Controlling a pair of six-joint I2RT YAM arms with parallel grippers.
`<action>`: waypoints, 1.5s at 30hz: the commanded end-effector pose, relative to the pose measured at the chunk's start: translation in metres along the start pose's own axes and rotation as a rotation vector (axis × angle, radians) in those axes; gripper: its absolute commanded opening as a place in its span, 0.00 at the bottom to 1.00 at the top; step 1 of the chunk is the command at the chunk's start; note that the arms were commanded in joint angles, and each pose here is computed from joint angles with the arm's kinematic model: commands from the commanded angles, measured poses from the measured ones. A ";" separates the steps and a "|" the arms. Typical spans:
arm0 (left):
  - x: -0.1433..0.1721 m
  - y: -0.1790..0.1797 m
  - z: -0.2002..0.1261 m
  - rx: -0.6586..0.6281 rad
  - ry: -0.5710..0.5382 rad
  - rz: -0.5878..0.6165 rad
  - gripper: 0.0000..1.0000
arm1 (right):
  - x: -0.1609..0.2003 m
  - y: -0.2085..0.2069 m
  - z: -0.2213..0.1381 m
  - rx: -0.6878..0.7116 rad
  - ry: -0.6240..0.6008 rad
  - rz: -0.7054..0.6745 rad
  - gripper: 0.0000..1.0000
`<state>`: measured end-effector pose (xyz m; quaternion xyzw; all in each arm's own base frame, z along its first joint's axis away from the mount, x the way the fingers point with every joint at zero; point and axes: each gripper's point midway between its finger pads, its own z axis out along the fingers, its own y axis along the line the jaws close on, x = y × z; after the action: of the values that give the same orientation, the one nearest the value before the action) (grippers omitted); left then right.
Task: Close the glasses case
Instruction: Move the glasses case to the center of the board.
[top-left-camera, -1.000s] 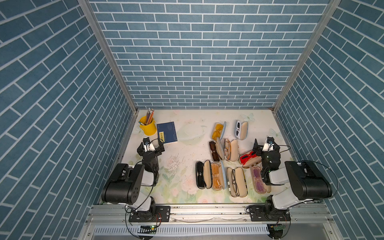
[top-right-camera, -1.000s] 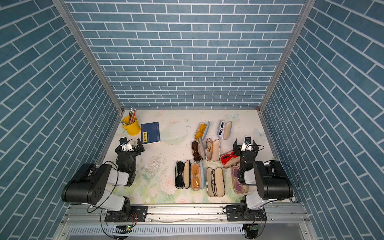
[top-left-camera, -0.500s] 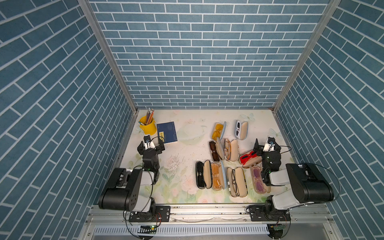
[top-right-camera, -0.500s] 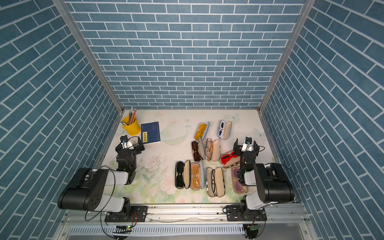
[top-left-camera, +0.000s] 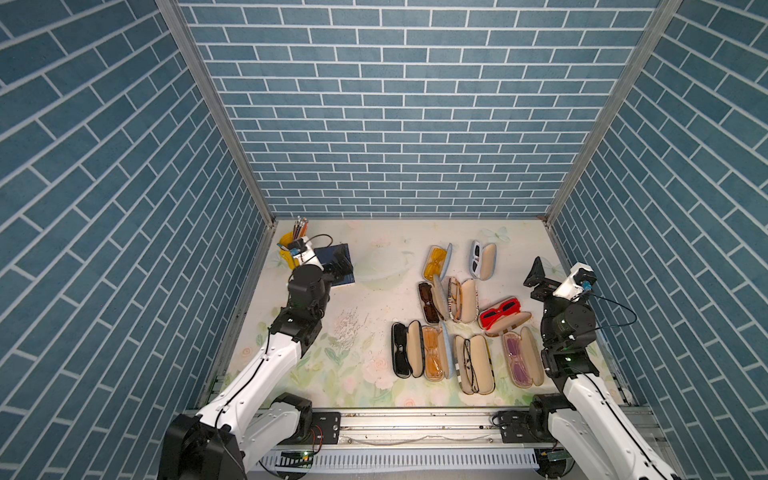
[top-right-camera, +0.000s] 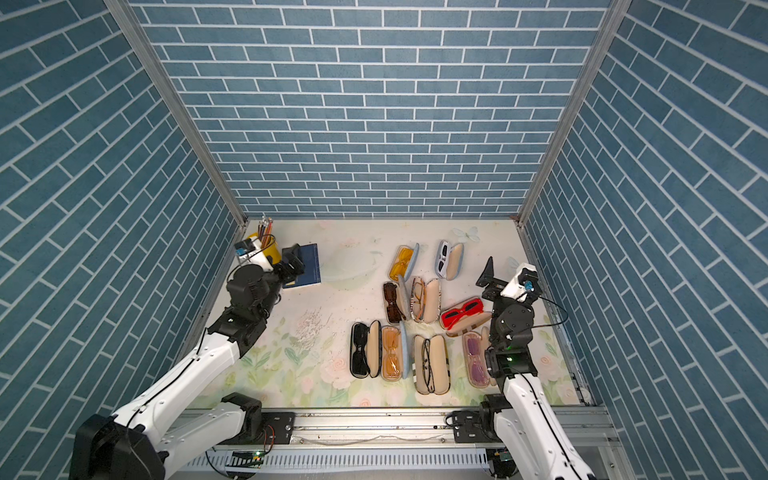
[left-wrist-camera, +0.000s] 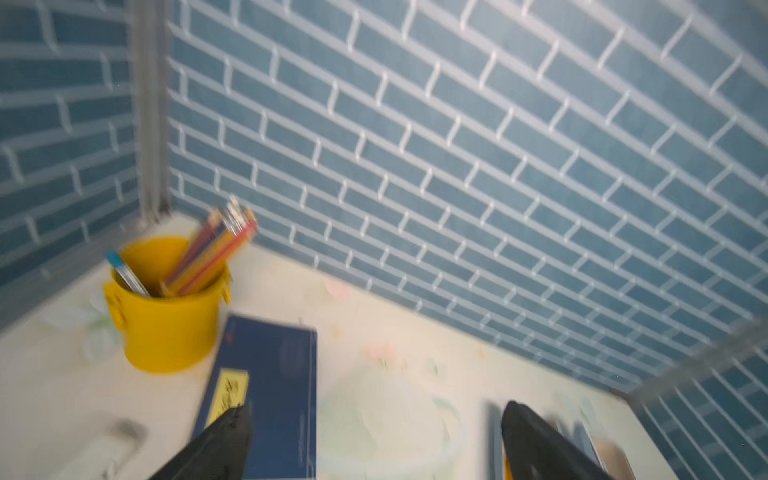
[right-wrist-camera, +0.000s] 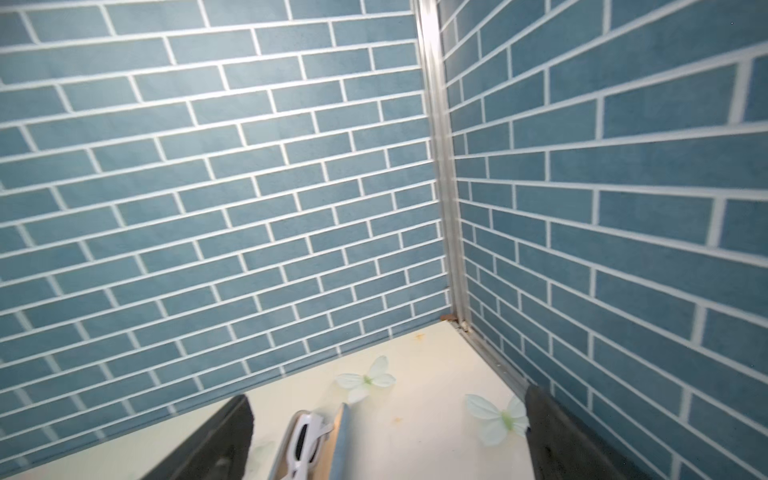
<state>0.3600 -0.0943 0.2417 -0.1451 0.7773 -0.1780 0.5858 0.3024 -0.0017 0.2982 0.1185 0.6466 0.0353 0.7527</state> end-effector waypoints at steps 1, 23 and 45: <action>0.081 -0.003 -0.008 -0.004 0.313 -0.017 1.00 | 0.027 0.030 -0.012 -0.156 0.220 0.085 0.99; 0.242 -0.053 -0.057 0.027 0.785 0.285 0.48 | 0.138 0.173 -0.132 -0.644 0.840 0.126 0.95; 0.271 -0.045 -0.079 -0.032 0.844 0.372 0.29 | 0.154 0.180 -0.148 -0.657 0.870 0.070 0.94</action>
<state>0.2133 -0.2479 0.0490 0.0764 0.9604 -0.1229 0.2380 0.2006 0.2290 0.1782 -0.1353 0.8425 0.3172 0.4139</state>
